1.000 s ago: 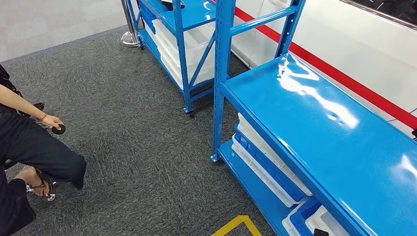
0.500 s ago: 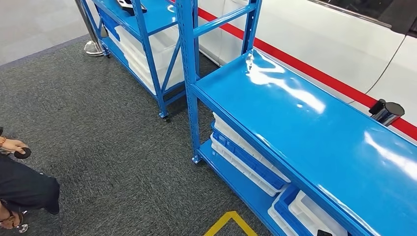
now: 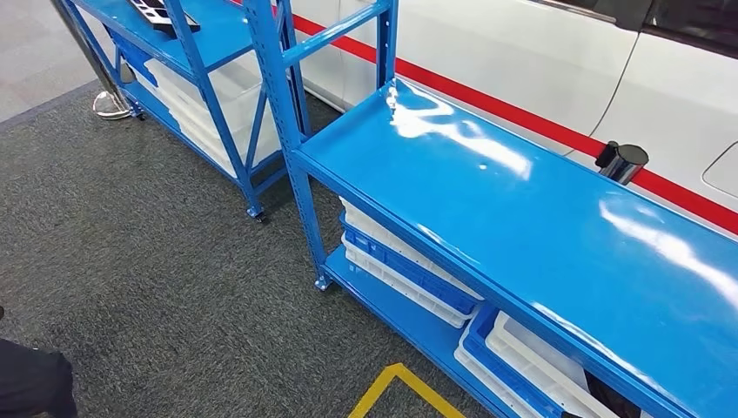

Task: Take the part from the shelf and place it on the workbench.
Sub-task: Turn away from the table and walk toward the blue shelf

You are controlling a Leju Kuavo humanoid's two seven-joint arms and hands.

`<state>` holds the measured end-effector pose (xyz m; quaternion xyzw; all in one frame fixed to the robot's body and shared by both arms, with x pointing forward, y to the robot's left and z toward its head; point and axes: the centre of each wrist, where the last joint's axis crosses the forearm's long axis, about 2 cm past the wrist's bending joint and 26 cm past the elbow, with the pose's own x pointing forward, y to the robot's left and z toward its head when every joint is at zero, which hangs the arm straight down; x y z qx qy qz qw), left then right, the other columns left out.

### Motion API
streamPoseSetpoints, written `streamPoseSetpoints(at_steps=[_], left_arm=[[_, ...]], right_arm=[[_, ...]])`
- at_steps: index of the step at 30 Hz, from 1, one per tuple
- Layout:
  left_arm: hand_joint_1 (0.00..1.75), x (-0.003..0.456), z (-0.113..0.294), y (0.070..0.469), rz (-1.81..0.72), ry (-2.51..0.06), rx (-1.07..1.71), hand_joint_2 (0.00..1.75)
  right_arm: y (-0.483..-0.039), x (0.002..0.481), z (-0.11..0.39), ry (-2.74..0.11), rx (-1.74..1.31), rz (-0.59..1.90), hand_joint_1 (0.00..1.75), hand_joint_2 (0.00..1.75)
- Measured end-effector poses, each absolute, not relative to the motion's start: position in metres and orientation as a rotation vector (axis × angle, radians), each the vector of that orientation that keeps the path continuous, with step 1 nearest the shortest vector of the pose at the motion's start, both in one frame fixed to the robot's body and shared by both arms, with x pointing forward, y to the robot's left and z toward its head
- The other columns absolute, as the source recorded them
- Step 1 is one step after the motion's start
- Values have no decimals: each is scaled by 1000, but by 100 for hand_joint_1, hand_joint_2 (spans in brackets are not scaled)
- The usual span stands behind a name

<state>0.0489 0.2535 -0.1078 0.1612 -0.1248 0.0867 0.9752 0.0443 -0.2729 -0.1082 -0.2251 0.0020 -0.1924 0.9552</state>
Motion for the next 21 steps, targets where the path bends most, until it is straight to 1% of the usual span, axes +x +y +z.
streamPoseSetpoints(at_steps=[11, 17, 21], left_arm=[[0, 48, -108, 253, 170, -237, 323, 0], [0, 49, -108, 254, 155, -229, 323, 0], [0, 49, -108, 254, 142, -228, 323, 0]], right_arm=[[-271, 43, -108, 58, -435, -366, 0, 0], [-251, 41, -108, 108, -300, -197, 0, 0], [-240, 41, -108, 79, -236, -89, 0, 0]])
